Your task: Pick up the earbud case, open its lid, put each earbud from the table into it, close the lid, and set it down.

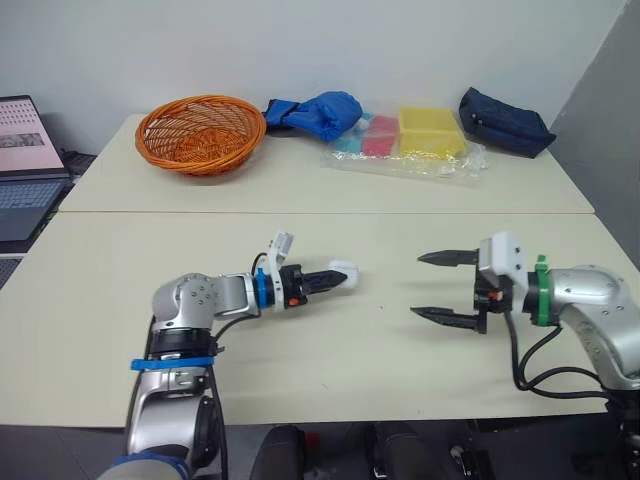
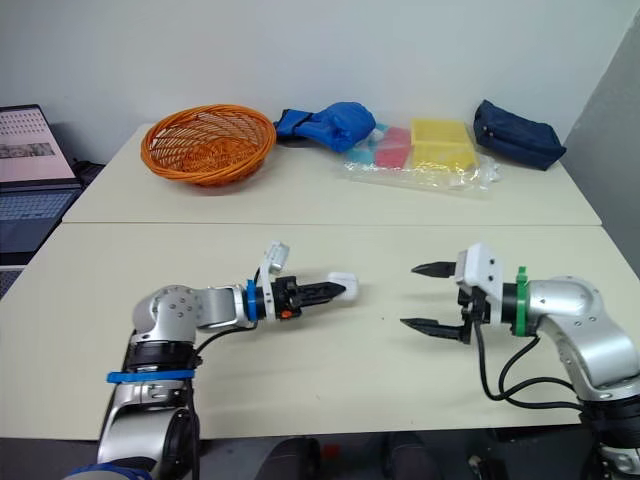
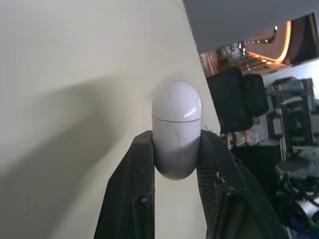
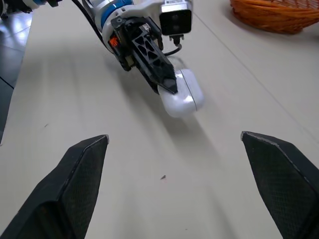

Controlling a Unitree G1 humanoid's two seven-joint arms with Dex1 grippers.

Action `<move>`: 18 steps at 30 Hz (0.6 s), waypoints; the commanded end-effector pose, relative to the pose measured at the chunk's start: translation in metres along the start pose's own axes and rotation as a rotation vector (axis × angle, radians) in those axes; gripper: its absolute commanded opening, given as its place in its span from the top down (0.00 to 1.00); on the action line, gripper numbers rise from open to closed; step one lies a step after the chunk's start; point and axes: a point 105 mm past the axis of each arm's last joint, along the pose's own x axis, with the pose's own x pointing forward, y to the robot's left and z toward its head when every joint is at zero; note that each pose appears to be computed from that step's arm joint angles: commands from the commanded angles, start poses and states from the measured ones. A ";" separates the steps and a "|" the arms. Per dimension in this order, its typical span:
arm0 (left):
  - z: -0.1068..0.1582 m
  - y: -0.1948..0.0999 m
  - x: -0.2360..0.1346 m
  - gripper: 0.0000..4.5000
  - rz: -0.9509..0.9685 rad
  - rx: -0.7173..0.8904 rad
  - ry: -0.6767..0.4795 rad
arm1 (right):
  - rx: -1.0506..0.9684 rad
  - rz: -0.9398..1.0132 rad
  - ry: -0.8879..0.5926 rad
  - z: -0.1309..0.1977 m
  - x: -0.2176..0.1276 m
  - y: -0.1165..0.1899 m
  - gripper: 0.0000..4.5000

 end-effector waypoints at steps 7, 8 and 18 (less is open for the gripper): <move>-0.011 0.020 -0.002 0.75 0.166 -0.001 0.022 | -0.033 -0.067 -0.028 0.007 -0.002 -0.018 0.00; -0.011 0.020 -0.005 0.67 0.173 0.006 0.021 | -0.031 -0.068 -0.029 0.007 -0.002 -0.019 0.00; 0.024 0.021 -0.055 0.00 0.275 0.056 -0.176 | -0.017 -0.062 -0.020 -0.008 -0.002 -0.027 0.00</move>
